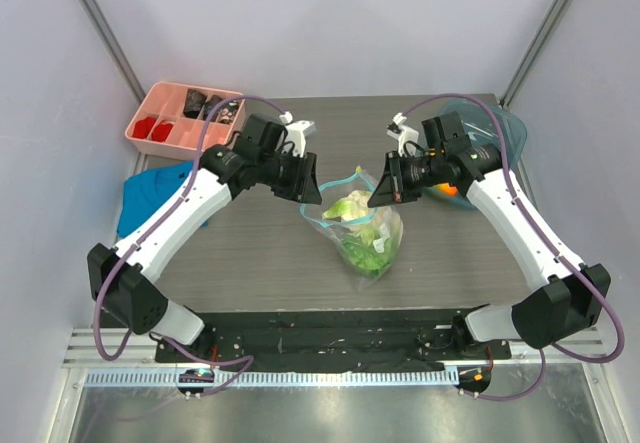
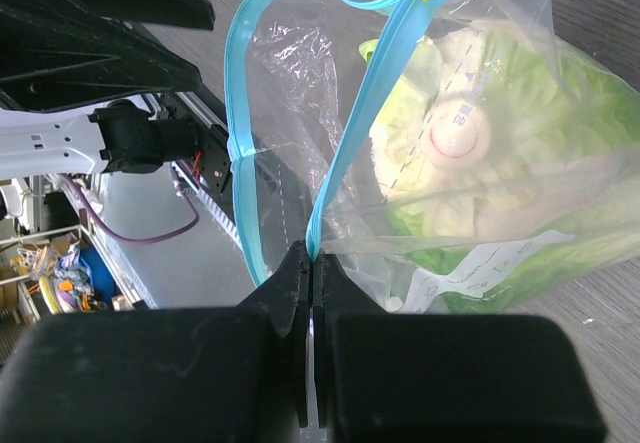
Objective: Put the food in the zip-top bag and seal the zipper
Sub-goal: Adjust the zipper food storage bag at the center of the board.
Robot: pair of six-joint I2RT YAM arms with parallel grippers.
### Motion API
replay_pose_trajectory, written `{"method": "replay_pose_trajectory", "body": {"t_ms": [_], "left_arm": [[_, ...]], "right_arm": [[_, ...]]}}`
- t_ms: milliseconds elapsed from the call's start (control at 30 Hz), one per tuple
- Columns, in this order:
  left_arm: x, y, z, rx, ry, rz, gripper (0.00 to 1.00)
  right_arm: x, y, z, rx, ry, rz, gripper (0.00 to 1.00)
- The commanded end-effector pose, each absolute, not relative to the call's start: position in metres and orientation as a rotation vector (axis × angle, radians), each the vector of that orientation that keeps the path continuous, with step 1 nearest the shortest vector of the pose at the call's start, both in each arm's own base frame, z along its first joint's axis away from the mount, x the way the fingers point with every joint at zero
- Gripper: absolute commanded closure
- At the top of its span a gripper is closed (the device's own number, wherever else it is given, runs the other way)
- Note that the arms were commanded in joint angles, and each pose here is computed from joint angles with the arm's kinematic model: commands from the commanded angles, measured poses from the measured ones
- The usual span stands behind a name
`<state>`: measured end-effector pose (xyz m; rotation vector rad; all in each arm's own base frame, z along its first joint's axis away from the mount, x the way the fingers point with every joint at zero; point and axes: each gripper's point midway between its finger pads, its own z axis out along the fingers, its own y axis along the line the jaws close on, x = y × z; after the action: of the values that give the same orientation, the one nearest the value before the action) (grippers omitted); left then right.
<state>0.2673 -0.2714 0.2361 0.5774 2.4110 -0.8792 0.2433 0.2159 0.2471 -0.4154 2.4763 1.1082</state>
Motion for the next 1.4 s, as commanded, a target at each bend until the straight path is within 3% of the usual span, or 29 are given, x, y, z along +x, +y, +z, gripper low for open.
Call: {"method": "replay_pose_trajectory", "body": {"t_ms": [0, 67, 200, 300, 500, 800, 900, 1033, 1167, 1367], "left_arm": [[0.281, -0.267, 0.229, 0.576, 2.417, -0.778, 0.52], [0.287, -0.268, 0.228, 0.569, 2.407, -0.760, 0.46], [0.272, -0.283, 0.254, 0.687, 2.309, -0.927, 0.54], [0.266, -0.284, 0.267, 0.622, 2.241, -0.981, 0.51], [0.263, -0.253, 0.233, 0.436, 2.379, -0.770, 0.38], [0.267, -0.257, 0.192, 0.327, 2.529, -0.754, 0.38], [0.273, -0.269, 0.198, 0.341, 2.524, -0.805, 0.53], [0.272, -0.285, 0.235, 0.439, 2.441, -0.927, 0.99], [0.271, -0.291, 0.272, 0.482, 2.336, -0.984, 1.00], [0.259, -0.292, 0.253, 0.521, 2.431, -1.022, 1.00]], "right_arm": [[0.237, 0.214, 0.257, -0.462, 2.422, 1.113, 0.99], [0.236, 0.212, 0.255, -0.461, 2.425, 1.107, 0.99], [0.236, 0.211, 0.255, -0.455, 2.426, 1.094, 0.99], [0.236, 0.211, 0.253, -0.444, 2.429, 1.091, 0.99], [0.234, 0.211, 0.251, -0.434, 2.426, 1.095, 0.99], [0.231, 0.209, 0.249, -0.446, 2.411, 1.090, 0.99], [0.230, 0.207, 0.248, -0.444, 2.413, 1.083, 0.99], [0.233, 0.205, 0.253, -0.442, 2.399, 1.066, 0.99], [0.239, 0.200, 0.254, -0.434, 2.390, 1.024, 0.98], [0.249, 0.197, 0.249, -0.405, 2.400, 0.997, 0.91]]}}
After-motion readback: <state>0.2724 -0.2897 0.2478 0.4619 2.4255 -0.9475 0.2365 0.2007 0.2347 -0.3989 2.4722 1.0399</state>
